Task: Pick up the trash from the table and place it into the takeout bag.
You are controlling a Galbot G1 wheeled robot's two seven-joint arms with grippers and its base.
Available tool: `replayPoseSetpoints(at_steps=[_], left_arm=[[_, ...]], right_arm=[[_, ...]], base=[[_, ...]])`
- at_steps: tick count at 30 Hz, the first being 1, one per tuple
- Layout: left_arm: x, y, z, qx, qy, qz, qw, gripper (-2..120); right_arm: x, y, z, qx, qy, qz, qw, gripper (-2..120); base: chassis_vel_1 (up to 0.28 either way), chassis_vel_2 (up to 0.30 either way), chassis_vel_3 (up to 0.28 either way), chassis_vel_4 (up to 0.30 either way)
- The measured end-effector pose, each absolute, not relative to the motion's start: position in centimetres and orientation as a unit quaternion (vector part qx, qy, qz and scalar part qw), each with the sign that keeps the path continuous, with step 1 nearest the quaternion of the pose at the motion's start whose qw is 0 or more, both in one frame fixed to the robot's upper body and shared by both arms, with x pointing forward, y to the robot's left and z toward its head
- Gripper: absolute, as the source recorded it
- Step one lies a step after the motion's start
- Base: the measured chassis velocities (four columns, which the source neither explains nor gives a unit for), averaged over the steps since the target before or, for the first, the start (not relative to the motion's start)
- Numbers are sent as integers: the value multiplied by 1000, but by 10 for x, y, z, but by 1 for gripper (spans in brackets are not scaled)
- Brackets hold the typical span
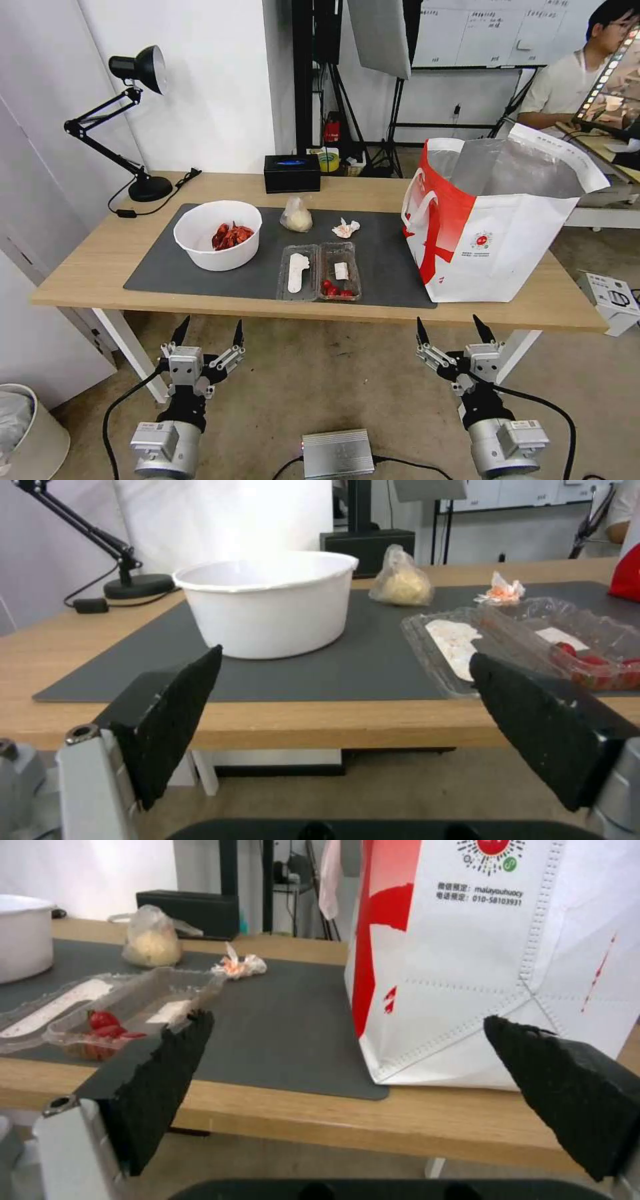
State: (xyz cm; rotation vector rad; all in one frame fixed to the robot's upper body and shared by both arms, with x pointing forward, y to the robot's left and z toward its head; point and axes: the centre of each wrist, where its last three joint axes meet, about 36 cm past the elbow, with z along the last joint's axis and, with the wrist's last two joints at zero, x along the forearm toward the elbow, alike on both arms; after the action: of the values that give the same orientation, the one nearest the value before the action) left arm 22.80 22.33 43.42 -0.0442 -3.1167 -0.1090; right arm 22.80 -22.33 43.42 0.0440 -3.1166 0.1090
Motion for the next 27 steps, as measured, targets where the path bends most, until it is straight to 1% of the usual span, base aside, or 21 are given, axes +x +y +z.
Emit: replayPoseSetpoints(at_steps=[27], left_arm=[[230, 224, 434, -15, -999, -29, 12, 100]], right_arm=[[228, -227, 435, 12, -999, 35, 15, 100]], base=[[0, 0, 0, 0]])
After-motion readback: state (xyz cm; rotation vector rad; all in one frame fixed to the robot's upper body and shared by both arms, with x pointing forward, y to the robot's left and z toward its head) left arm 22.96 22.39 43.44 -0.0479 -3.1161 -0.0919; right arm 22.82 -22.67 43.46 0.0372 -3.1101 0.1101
